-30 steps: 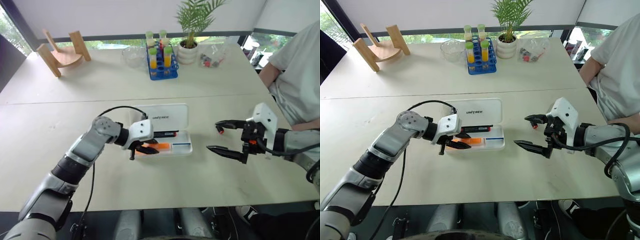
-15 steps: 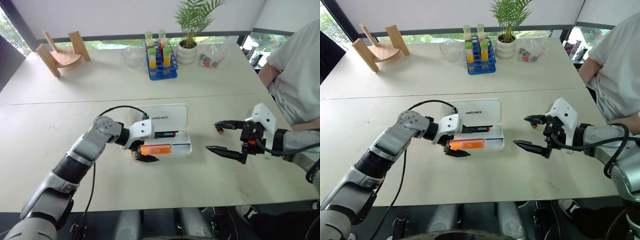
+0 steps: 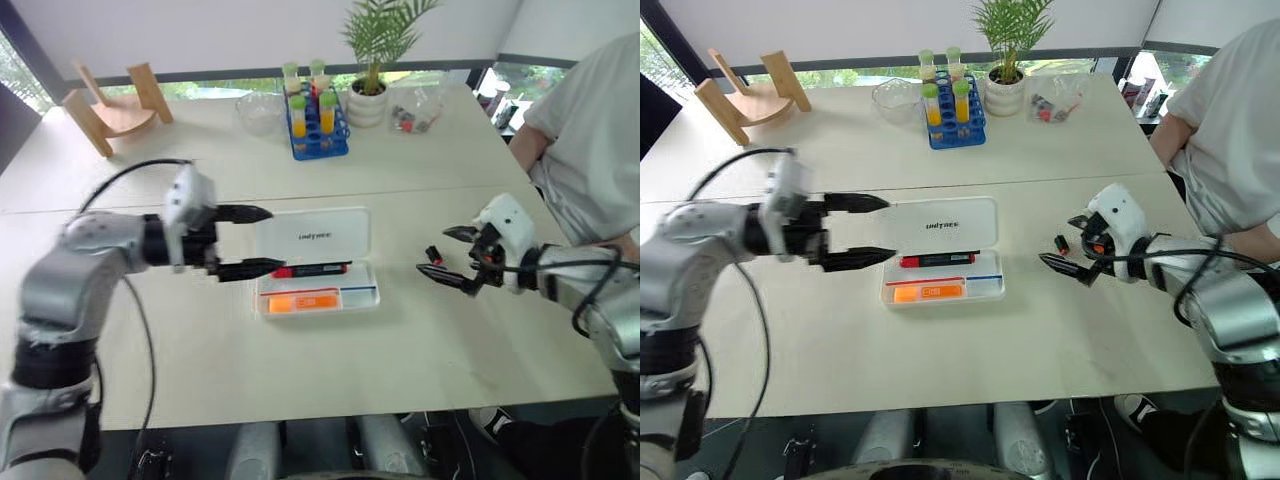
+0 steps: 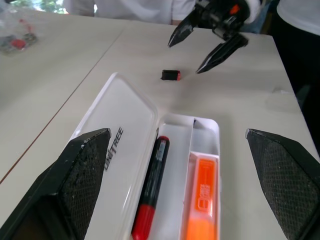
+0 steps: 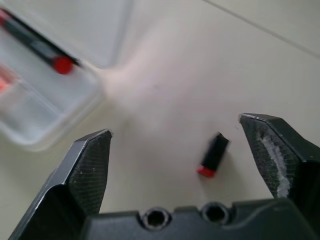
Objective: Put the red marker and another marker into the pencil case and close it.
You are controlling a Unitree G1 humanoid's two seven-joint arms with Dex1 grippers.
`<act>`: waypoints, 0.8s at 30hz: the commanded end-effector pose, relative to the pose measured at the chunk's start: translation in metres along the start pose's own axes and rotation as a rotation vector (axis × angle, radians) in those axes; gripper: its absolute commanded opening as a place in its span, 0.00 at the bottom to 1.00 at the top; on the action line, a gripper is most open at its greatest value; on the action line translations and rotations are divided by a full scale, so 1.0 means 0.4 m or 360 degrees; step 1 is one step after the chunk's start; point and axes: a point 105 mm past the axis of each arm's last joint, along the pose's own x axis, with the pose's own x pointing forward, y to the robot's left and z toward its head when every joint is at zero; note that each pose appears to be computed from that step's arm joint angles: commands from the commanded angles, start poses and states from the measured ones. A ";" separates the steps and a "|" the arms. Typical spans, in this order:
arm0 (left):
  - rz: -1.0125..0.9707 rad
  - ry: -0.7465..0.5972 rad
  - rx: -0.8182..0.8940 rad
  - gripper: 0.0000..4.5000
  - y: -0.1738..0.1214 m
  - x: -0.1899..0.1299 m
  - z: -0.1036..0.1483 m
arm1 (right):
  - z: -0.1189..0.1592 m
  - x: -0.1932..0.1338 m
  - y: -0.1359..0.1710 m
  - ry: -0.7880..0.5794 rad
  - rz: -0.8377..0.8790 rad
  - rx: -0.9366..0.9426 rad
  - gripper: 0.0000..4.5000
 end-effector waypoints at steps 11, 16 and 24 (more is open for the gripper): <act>0.0144 0.0055 0.0036 0.99 -0.043 -0.076 0.005 | -0.092 0.085 -0.054 0.0321 -0.0213 0.0257 1.00; 0.0182 0.0072 0.0039 1.00 -0.039 -0.084 0.000 | -0.105 0.093 -0.043 0.0343 -0.0186 0.0312 0.60; 0.0198 0.0105 0.0027 1.00 -0.027 -0.108 -0.007 | -0.040 0.066 -0.019 0.0165 -0.0044 0.0182 0.01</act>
